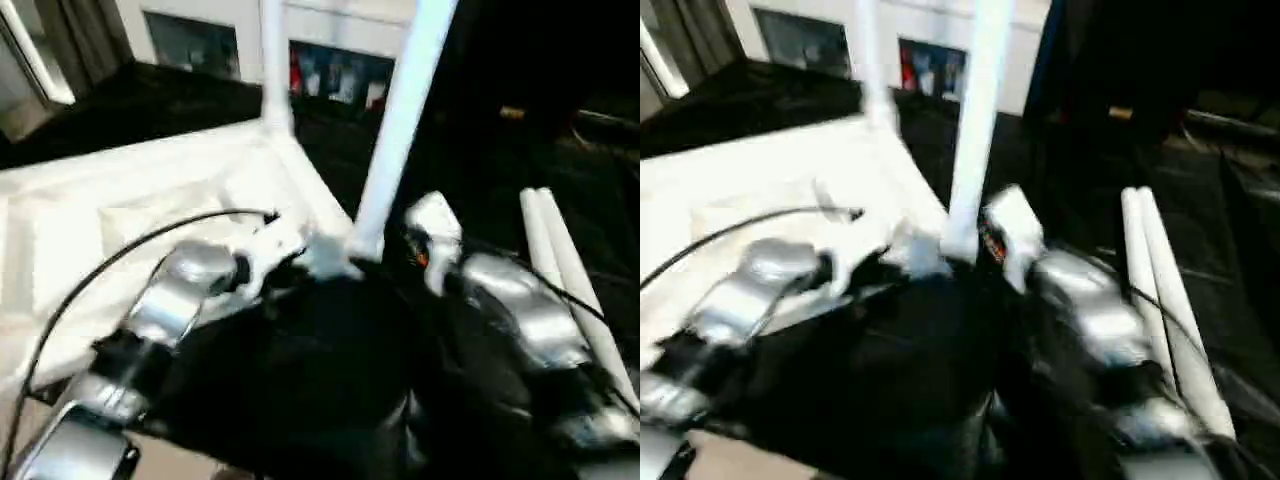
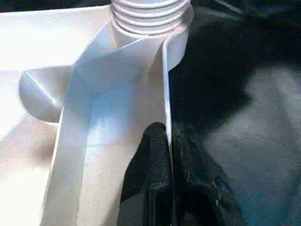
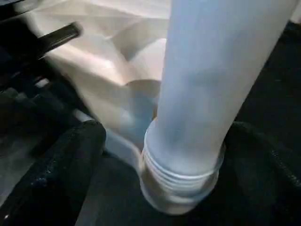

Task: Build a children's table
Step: Rotate table base

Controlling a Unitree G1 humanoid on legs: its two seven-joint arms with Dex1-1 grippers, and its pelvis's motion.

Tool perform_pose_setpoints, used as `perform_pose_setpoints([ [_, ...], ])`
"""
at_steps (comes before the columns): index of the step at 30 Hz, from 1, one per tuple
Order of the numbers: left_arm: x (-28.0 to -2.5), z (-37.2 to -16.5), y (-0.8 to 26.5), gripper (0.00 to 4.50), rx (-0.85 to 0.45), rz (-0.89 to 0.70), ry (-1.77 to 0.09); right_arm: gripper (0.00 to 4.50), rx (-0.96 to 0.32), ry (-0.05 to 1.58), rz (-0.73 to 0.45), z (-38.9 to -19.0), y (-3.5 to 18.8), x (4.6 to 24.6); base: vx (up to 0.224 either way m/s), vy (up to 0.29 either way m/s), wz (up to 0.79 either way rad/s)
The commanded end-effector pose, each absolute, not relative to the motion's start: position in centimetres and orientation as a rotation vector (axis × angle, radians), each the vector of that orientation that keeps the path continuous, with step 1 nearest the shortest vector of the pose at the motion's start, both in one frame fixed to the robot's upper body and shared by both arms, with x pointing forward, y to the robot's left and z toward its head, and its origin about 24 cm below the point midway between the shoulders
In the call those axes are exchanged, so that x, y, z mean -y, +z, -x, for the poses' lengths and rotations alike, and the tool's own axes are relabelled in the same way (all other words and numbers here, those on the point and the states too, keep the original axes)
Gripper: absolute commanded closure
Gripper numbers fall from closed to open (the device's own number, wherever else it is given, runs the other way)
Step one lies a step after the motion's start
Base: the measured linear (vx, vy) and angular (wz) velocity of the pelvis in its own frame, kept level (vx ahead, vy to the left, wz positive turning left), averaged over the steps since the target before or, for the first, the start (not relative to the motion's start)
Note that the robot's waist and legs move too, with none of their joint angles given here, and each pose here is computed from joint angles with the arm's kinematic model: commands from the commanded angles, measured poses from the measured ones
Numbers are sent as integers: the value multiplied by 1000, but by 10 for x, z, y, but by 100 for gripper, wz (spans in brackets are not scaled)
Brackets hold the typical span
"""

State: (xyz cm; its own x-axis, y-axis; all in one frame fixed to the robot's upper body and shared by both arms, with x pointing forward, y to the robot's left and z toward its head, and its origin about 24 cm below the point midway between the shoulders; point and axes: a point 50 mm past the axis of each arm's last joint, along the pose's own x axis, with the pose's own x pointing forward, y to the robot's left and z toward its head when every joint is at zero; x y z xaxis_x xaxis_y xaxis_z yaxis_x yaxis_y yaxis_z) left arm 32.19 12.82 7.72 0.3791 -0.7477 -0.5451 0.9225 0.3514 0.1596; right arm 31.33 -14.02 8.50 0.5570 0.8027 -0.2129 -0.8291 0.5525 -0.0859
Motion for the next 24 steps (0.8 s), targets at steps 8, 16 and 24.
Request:
perform_pose_setpoints([
  [8,-131,-295,79,450,-395,-480,-1390,13,-221,1138,218,-287,77,141,-20,1,0],
  [16,-134,-293,79,450,-403,-484,-1387,13,-256,1112,176,-287,68,143,0,0,0],
  [24,-135,-292,80,450,-403,-470,-1389,29,-220,1086,127,-291,68,136,0,0,0],
])
